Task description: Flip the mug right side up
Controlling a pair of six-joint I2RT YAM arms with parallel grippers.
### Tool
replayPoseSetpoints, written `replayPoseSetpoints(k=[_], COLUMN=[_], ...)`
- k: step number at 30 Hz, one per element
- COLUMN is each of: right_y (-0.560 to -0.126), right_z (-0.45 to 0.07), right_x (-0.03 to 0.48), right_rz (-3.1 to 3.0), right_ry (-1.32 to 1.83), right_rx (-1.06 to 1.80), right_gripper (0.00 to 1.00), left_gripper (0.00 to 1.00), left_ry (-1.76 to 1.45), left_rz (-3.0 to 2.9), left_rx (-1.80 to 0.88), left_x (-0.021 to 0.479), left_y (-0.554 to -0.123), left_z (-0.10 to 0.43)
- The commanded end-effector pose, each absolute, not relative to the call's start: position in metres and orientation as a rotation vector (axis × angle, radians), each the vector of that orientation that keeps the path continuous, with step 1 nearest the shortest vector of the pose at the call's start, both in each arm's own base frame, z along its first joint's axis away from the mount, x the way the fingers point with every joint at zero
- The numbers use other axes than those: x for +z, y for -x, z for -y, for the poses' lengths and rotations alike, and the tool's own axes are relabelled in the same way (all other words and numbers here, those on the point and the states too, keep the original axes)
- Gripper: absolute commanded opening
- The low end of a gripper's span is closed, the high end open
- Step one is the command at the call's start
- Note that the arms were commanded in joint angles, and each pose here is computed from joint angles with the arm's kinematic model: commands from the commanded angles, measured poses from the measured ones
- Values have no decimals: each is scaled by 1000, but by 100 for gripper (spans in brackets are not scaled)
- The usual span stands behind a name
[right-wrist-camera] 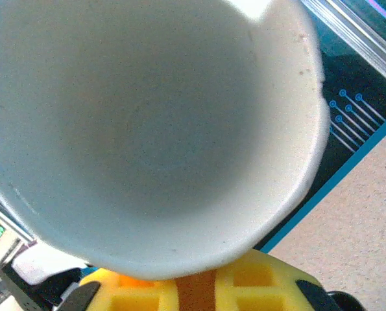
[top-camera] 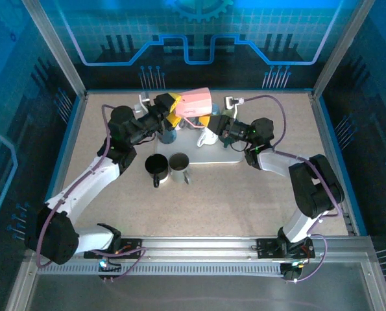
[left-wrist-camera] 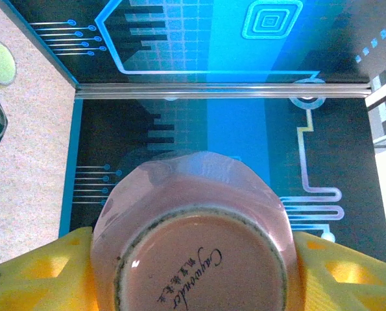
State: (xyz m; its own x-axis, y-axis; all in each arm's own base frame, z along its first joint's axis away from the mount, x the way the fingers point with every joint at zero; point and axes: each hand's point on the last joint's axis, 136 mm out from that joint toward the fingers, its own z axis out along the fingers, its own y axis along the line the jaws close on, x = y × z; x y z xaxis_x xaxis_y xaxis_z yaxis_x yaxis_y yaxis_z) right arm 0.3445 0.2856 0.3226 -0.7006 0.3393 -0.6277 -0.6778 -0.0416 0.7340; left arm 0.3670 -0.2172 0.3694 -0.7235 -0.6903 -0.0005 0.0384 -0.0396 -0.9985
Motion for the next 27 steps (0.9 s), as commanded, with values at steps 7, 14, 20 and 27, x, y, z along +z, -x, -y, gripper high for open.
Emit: replayPoseSetpoints(k=[7,14,20,27], right_y=[-327,-301,-268,-238], right_z=[-262,-231,-197,-174], right_x=[333,307,276,221], right_rz=[-1541,-1734,-1966,-2221], right_ry=[334,299,337,403], right_rx=[1676,1312,844,445], right_gripper=[0,0,0,0], left_gripper=[87,99,99,99], left_ry=[469,281,179,79], left_rz=[-1752,-1950,-2083,-2119], left_rx=[-1785,-1405,-1057,-802], left_x=[374,341,313,294], left_y=[-331,-294,-264,-247], left_z=[223,199,165,137])
